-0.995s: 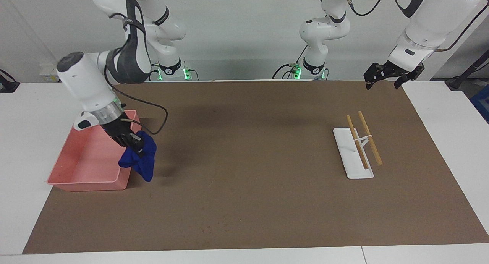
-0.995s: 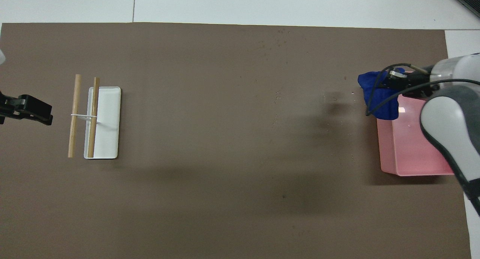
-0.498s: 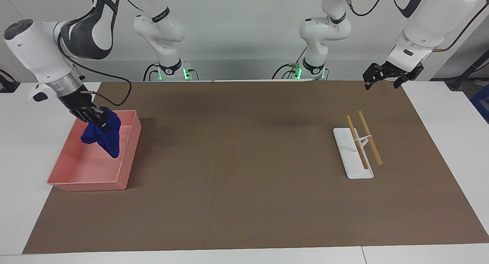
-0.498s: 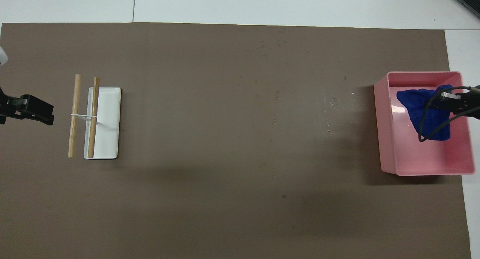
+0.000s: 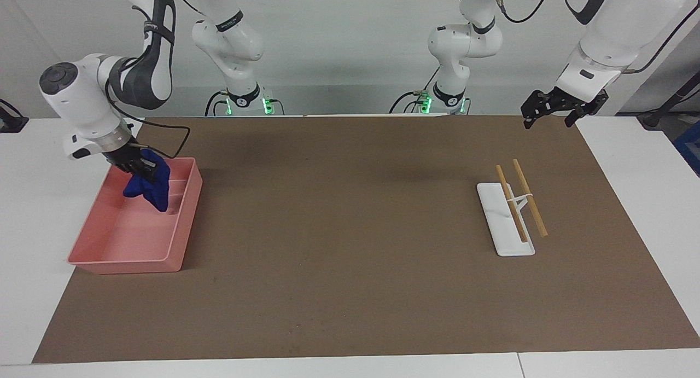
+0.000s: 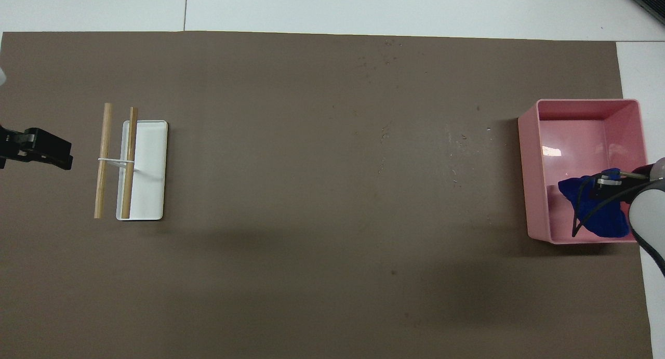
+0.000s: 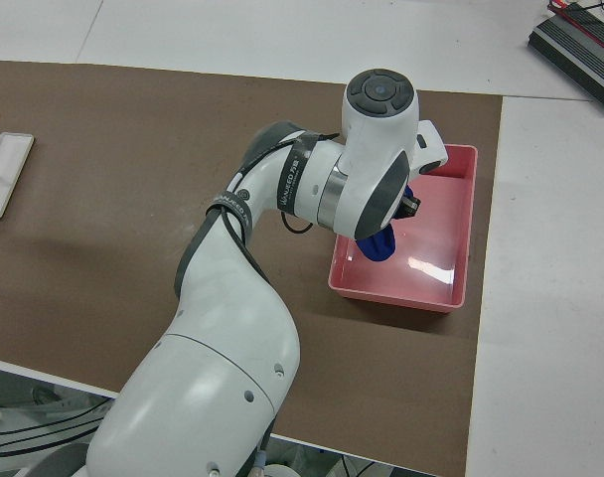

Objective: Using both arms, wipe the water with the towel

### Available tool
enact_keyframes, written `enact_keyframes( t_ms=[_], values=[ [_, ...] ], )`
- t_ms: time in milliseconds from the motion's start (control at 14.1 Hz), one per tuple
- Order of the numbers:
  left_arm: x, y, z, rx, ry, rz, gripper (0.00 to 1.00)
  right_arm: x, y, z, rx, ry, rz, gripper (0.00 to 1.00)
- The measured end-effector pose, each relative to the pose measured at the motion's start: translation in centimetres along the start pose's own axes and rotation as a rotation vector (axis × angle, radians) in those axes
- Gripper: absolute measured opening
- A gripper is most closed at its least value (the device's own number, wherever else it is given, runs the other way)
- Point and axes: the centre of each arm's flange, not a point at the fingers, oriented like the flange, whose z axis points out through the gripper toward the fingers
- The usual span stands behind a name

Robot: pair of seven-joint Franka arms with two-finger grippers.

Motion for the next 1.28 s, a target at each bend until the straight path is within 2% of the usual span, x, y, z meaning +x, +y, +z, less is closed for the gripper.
enact_keyframes(
  t_ms=[284, 355, 427, 782, 1066, 1280],
  values=[
    [0.7, 0.0, -0.9, 0.000, 0.075, -0.015, 1.00, -1.0, 0.7, 2.6, 0.000, 0.001, -0.013, 0.24],
    [0.9, -0.1, -1.1, 0.000, 0.096, -0.026, 1.00, -1.0, 0.7, 2.4, 0.000, 0.007, -0.014, 0.31],
    [0.9, -0.4, -1.1, 0.000, 0.094, -0.033, 1.00, -0.8, 0.5, 1.9, -0.001, 0.018, -0.018, 0.43],
    [0.4, -2.9, -0.2, -0.002, 0.057, -0.084, 1.00, 0.4, -3.9, -4.7, -0.008, 0.044, -0.091, 0.96],
    [-0.4, -4.1, 0.7, -0.005, 0.032, -0.107, 1.00, 0.3, -11.1, -10.8, -0.009, 0.050, -0.140, 0.99],
    [-0.6, -3.8, 0.7, -0.005, 0.032, -0.100, 1.00, -0.9, -16.9, -14.4, -0.006, 0.052, -0.117, 0.99]
  ],
)
